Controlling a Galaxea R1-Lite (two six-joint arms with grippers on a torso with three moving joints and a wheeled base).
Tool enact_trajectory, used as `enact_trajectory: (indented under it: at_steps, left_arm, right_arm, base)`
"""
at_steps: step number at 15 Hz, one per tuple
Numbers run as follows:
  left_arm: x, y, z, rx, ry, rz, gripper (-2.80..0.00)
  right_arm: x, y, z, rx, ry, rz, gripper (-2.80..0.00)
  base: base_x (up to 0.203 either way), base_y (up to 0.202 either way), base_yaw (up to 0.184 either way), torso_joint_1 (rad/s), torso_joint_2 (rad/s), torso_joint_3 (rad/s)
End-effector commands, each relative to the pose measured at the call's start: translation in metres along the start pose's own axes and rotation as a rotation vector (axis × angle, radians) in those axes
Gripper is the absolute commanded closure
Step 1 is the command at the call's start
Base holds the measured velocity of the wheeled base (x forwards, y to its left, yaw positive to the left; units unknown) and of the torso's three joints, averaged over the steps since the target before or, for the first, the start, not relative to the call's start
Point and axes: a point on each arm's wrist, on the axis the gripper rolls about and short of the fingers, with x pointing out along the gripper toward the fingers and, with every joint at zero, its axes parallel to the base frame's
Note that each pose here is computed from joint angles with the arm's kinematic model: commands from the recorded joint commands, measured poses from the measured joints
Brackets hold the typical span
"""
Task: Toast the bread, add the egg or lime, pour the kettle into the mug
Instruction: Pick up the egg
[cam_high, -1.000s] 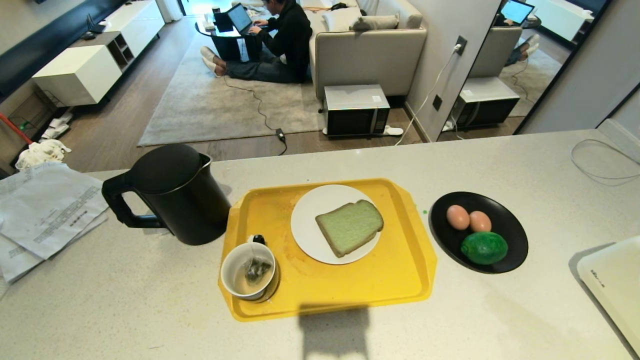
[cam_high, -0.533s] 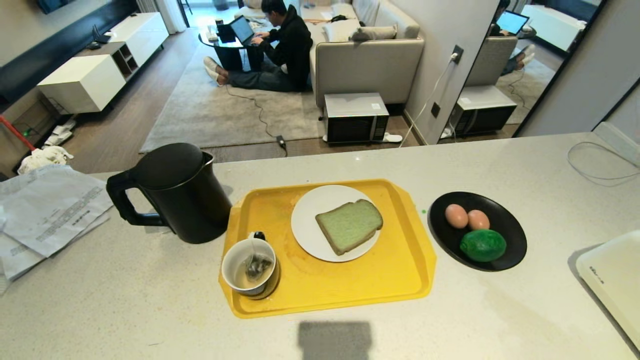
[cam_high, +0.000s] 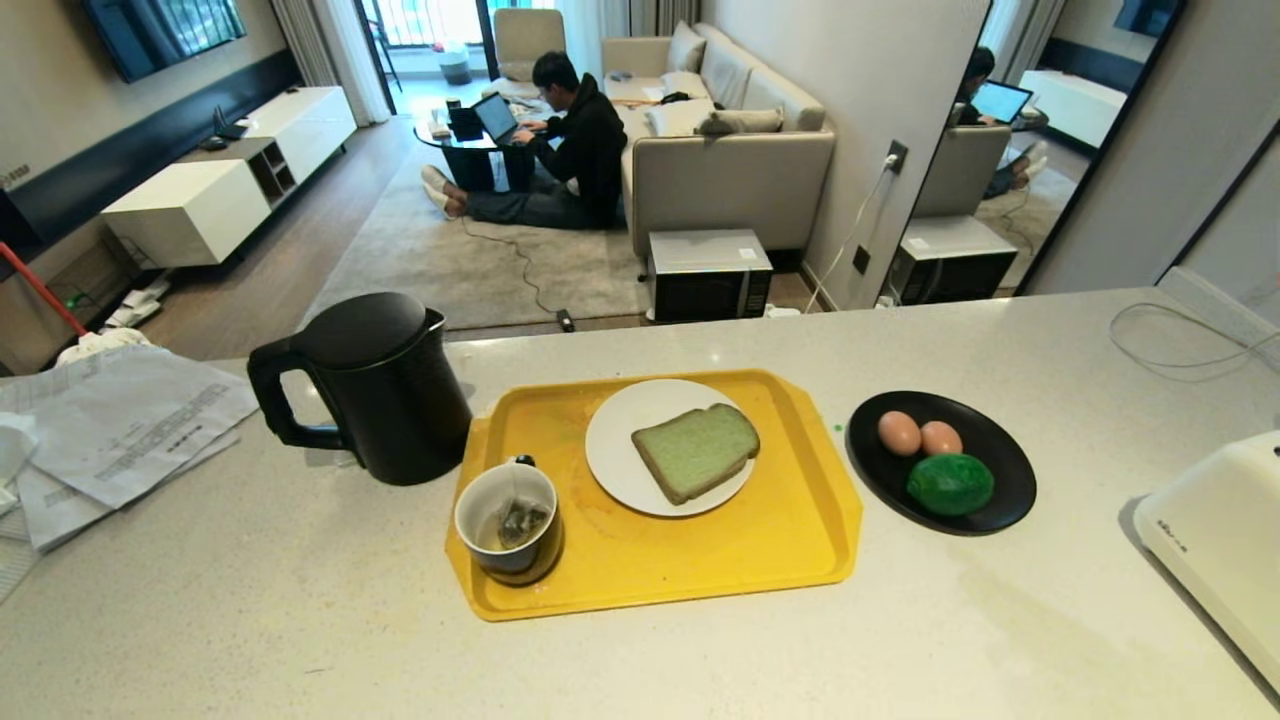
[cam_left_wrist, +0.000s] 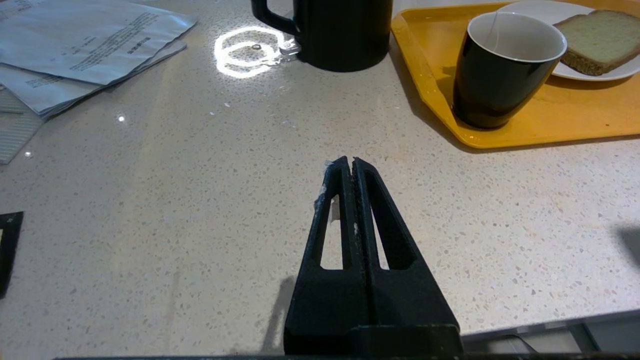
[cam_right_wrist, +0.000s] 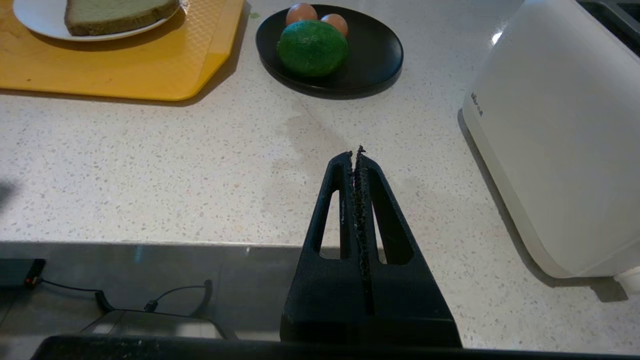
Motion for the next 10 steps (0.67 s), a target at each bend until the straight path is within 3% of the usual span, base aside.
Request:
enact_trajectory:
  at_steps: [1,4,10]
  left_arm:
    - [0.0001,0.0,0.0,0.0,0.001,0.001,0.0]
    - [0.0001,0.0,0.0,0.0,0.001,0.001,0.0]
    - [0.0001,0.0,0.0,0.0,0.001,0.001,0.0]
  right_arm:
    - [0.0002,0.0,-0.0004,-0.001,0.002,0.001,0.0]
    - [0.0002,0.0,-0.0004,-0.003,0.002,0.001,0.0]
    - [0.0002,0.0001,-0.0004,-0.006,0.002,0.002,0.0]
  base:
    - [0.0,0.0,0.0,-0.169,0.32,0.198]
    - [0.0,0.0,0.0,-0.168,0.31,0.17]
    - [0.0,0.0,0.0,-0.012,0.02,0.013]
